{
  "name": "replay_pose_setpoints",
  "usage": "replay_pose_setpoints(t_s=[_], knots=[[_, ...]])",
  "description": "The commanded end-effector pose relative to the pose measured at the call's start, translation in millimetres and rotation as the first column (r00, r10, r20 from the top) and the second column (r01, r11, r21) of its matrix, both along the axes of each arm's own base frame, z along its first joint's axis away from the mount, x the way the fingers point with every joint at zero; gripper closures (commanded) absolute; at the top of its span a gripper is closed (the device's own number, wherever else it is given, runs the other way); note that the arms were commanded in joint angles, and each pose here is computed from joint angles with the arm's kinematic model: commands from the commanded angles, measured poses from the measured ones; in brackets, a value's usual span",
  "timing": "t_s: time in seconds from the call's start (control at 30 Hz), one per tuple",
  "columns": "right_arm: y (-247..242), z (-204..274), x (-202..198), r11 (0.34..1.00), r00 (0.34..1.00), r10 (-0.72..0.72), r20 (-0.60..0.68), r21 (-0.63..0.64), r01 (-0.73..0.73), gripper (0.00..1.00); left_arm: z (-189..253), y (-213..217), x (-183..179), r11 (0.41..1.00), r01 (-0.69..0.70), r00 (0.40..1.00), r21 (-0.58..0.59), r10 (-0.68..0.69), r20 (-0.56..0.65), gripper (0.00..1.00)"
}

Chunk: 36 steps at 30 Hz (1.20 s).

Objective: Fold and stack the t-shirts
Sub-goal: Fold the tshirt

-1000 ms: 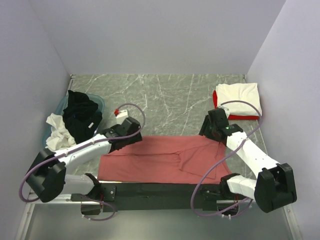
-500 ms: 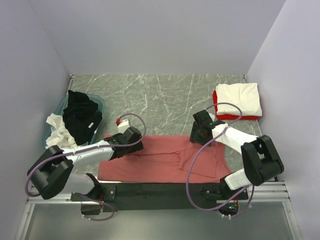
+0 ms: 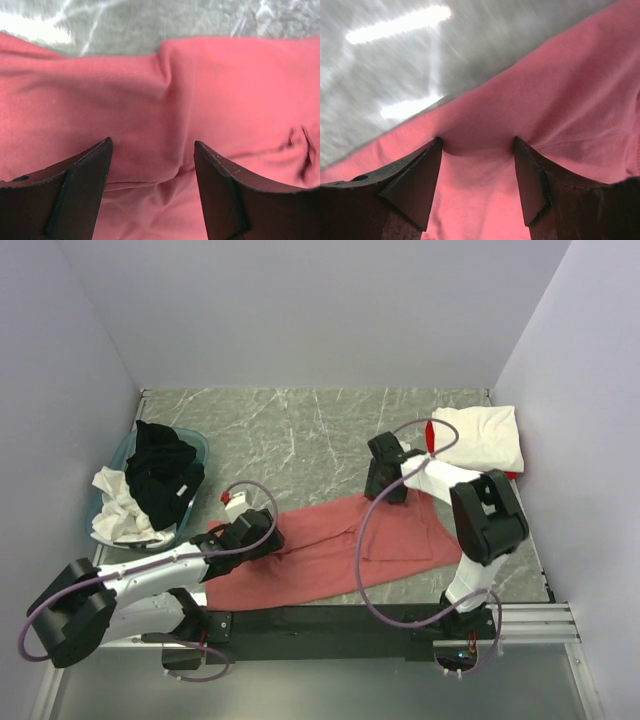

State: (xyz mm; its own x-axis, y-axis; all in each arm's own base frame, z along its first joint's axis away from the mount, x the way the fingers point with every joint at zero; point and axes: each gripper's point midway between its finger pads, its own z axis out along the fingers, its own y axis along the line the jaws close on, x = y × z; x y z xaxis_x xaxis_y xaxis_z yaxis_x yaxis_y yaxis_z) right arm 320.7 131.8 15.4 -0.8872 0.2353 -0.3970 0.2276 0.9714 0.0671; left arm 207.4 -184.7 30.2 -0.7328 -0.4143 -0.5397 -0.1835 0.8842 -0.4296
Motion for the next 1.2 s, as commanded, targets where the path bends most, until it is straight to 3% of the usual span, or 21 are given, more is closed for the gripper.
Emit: replay_pose_setpoints(t_s=[0.0, 0.33, 0.53, 0.6, 0.73, 1.0, 1.17], knots=[[18.4, -4.9, 25.1, 0.999, 0.999, 0.035, 0.008, 0.015, -0.035, 0.34, -33.3, 12.2, -49.5, 0.999, 0.037, 0.984, 0.012, -0.035, -0.177, 0.26], [61.7, 28.3, 95.6, 0.988, 0.988, 0.131, 0.078, 0.068, -0.136, 0.34, -7.4, -18.2, -65.5, 0.987, 0.098, 0.985, -0.129, -0.115, -0.129, 0.27], [70.6, 86.5, 122.2, 0.983, 0.967, 0.146, 0.209, 0.080, -0.166, 0.34, 27.5, -25.4, -55.1, 0.986, 0.106, 0.992, -0.126, -0.113, -0.054, 0.26], [64.4, 112.8, 114.8, 0.983, 0.953, 0.136, 0.269, 0.081, -0.163, 0.34, 37.9, -23.7, -52.1, 0.988, 0.098, 0.994, -0.123, -0.103, -0.033, 0.26], [46.6, 119.9, 81.0, 0.987, 0.957, 0.123, 0.264, 0.072, -0.146, 0.34, 40.1, -17.3, -47.3, 0.993, 0.079, 0.997, -0.089, -0.080, -0.014, 0.25], [8.7, 56.8, -17.2, 0.991, 0.985, 0.084, 0.153, 0.091, -0.099, 0.34, 16.1, -11.9, -43.8, 0.991, 0.112, 0.992, 0.074, -0.107, -0.067, 0.25], [-3.3, 27.7, -46.5, 0.993, 0.993, 0.070, 0.091, 0.086, -0.078, 0.34, 12.5, -14.3, -46.4, 0.990, 0.126, 0.990, 0.063, -0.121, -0.077, 0.25]])
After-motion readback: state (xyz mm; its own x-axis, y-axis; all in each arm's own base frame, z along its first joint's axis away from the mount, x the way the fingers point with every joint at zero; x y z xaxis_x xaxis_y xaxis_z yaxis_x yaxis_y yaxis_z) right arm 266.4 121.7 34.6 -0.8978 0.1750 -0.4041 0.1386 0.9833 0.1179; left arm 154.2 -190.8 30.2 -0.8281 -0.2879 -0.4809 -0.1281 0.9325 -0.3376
